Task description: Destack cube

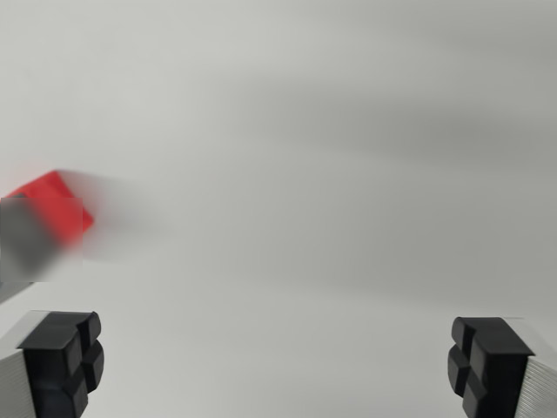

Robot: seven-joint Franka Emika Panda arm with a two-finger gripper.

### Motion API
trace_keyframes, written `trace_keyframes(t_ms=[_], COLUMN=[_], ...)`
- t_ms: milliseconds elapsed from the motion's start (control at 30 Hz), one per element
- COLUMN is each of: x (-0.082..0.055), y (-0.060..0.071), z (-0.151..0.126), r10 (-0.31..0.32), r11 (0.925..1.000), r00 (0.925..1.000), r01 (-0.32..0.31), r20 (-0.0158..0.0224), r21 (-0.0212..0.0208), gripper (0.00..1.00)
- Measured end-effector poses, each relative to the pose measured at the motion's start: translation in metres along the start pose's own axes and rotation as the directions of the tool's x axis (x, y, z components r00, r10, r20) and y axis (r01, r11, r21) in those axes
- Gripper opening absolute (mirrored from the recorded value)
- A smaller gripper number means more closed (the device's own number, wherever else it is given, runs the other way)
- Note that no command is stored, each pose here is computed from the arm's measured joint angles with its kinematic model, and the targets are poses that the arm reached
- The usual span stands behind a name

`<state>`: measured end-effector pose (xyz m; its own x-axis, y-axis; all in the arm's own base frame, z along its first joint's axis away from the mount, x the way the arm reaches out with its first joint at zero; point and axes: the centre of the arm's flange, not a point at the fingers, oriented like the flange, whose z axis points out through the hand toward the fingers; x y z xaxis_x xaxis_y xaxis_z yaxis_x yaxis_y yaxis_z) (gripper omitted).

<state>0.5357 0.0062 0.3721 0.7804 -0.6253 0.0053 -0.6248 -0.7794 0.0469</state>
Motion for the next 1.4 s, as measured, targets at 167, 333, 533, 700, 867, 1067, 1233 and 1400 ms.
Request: trace_keyframes(t_ms=[167, 333, 533, 700, 867, 1067, 1233, 1400], x=[-0.012, -0.025, -0.041, -0.057, -0.073, -0.093, -0.111, -0.127], y=[-0.006, -0.012, -0.02, -0.027, -0.034, -0.043, -0.052, -0.059], z=[0.007, 0.015, 0.025, 0.035, 0.044, 0.055, 0.066, 0.076], r10=[-0.038, -0.078, -0.128, -0.177, -0.226, -0.285, -0.338, -0.385], r11=[0.9993, 0.997, 0.9917, 0.9841, 0.974, 0.9583, 0.9406, 0.9225], r00=[0.9993, 0.997, 0.9917, 0.9841, 0.9742, 0.9585, 0.941, 0.9229], r01=[0.038, 0.078, 0.128, 0.177, 0.226, 0.285, 0.338, 0.385], r20=[-0.0009, -0.0012, -0.0021, -0.0023, -0.004, -0.0072, -0.0095, -0.0113], r21=[0.003, 0.0058, 0.0098, 0.0134, 0.0173, 0.0224, 0.0258, 0.029], gripper=[1.0, 1.0, 1.0, 1.0, 1.0, 1.0, 1.0, 1.0])
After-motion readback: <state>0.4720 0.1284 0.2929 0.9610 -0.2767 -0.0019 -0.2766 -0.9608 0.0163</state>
